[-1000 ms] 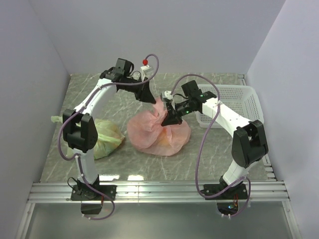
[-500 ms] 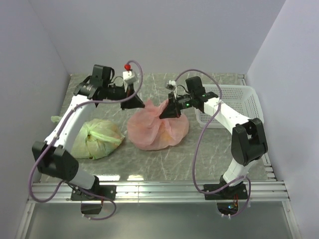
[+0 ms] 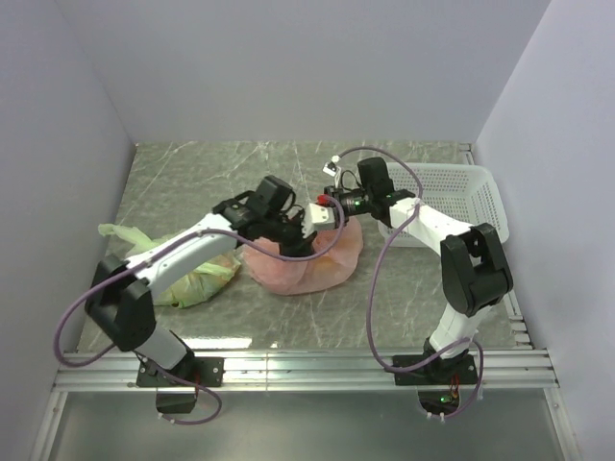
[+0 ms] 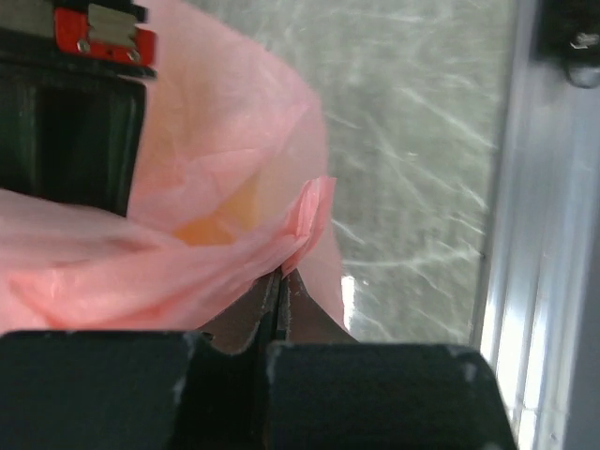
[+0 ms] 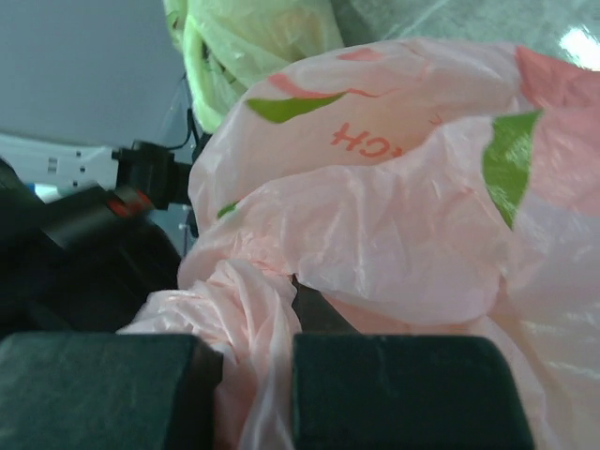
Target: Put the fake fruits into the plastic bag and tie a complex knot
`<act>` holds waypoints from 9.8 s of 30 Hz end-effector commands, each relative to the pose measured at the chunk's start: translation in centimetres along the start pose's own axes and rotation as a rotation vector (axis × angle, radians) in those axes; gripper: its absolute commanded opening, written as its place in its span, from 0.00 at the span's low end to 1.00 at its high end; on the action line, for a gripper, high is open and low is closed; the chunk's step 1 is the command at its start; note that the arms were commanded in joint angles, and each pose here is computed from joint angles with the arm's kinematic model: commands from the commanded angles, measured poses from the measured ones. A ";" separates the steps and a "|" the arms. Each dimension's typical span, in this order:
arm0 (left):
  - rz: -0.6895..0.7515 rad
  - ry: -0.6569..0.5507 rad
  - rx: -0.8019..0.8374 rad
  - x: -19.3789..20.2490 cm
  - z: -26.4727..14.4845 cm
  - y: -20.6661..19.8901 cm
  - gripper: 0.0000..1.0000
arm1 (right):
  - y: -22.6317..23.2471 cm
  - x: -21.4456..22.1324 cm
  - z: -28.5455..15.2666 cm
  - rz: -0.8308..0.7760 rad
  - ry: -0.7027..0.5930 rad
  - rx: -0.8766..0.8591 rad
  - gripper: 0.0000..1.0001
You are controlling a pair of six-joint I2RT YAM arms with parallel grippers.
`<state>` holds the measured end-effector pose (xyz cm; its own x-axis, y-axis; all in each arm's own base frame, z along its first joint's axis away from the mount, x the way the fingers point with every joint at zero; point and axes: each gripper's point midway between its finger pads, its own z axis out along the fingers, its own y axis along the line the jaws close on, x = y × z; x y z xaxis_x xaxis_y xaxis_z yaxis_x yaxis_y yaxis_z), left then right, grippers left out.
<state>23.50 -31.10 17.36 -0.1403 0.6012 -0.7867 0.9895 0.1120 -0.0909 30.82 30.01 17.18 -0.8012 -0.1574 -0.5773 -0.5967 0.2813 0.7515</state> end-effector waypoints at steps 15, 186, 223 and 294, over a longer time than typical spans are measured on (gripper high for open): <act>-0.474 0.063 -0.574 4.1 0.9 12.6 0.00 | 2.1 2.8 -1.7 0.479 -0.171 -0.071 0.00; -0.895 -0.624 0.596 -5.7 -2.0 -1.3 0.00 | 0.6 2.6 -0.3 0.055 -0.007 -0.013 0.76; -0.896 -0.496 0.575 -4.7 1.1 -2.1 0.00 | 4.6 3.0 -3.1 0.169 0.098 -0.046 0.72; -0.867 -0.622 0.528 -7.9 2.2 0.1 0.00 | 4.7 3.6 -8.5 0.215 0.099 -0.022 0.42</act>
<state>24.55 -37.24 20.42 -0.9123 0.0033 -0.4096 0.4071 -0.1023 -0.9076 24.94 22.18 20.35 -0.9262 -0.1845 -0.3288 -0.3737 0.3338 0.8654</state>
